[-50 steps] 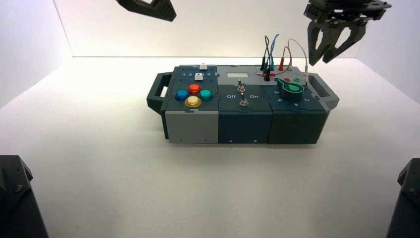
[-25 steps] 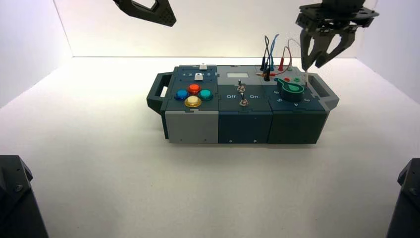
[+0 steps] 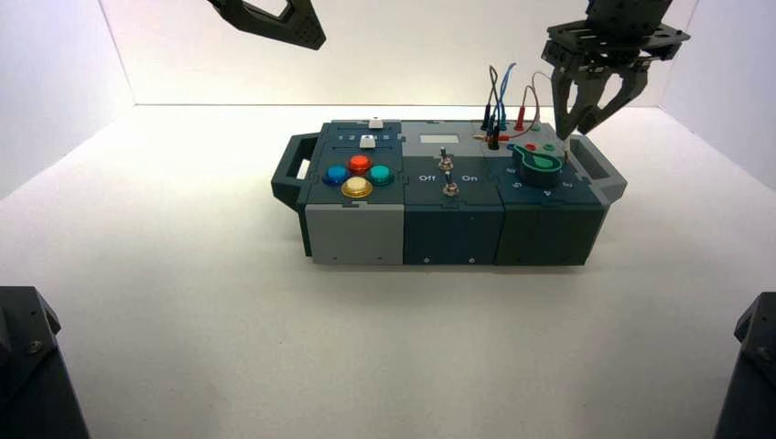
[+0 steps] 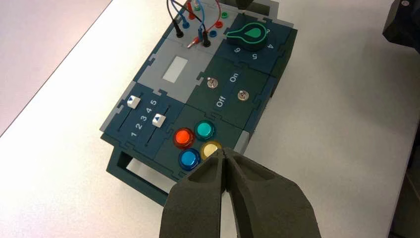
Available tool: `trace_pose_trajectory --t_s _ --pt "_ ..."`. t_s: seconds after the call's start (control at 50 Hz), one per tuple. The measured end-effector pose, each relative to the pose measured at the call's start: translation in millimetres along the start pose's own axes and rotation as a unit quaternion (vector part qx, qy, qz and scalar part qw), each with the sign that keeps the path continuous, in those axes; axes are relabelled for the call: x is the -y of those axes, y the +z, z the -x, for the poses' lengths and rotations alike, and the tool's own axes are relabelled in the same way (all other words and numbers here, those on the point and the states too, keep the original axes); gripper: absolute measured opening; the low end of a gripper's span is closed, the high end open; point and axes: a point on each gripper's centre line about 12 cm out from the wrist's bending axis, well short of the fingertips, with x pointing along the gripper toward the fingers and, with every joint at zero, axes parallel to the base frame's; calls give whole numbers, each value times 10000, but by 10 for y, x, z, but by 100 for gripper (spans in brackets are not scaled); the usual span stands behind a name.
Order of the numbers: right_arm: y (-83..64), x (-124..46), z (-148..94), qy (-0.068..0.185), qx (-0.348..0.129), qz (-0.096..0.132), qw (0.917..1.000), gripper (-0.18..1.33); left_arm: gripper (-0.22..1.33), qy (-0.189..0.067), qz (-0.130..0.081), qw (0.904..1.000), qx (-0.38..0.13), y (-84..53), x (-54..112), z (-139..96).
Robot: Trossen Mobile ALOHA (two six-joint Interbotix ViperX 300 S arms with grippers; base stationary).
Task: Insert the white wire.
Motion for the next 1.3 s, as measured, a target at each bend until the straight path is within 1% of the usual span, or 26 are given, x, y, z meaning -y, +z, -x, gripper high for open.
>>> trace_pose_trajectory --t_s 0.04,0.16,0.26,0.54,0.62,0.68,0.72,0.74,0.94,1.02,1.06,1.18,1.3 --pt "10 5 -6 -16 20 11 10000 82 -16 -4 0 10000 -7 -2 1 0" --pt "27 9 -24 -29 72 10 10000 75 -16 -2 8 10000 -7 -6 2 -2" --pt "42 13 -24 -44 139 10 9999 59 -17 -11 -5 10000 -13 -6 6 -2" --pt "32 15 -97 -30 33 11 10000 58 -17 0 0 10000 0 0 0 0" --pt "37 16 -99 -30 33 11 10000 48 -17 0 0 10000 0 0 0 0" --pt "33 16 -99 -26 18 11 10000 24 -17 2 -1 10000 7 2 0 3" --pt "35 16 -96 -24 10 12 10000 1 -17 2 8 10000 -1 -4 1 -2" --pt "37 16 -88 -24 10 12 10000 -5 -17 -3 7 10000 2 0 1 0" --pt "57 15 -45 -30 96 3 9999 -4 -17 -2 8 10000 -7 -6 2 -2" --pt "96 19 21 -67 323 -4 9995 -4 -16 0 8 10000 0 0 0 0" --pt "126 21 72 -97 512 -13 9986 -4 -16 2 1 10000 -1 -4 1 -2" --pt "134 20 147 -155 829 -22 9964 -4 -17 17 18 10000 12 1 -8 4" --pt "118 18 144 -163 882 -37 9960 -4 -16 23 23 10000 -5 -8 -13 -1"
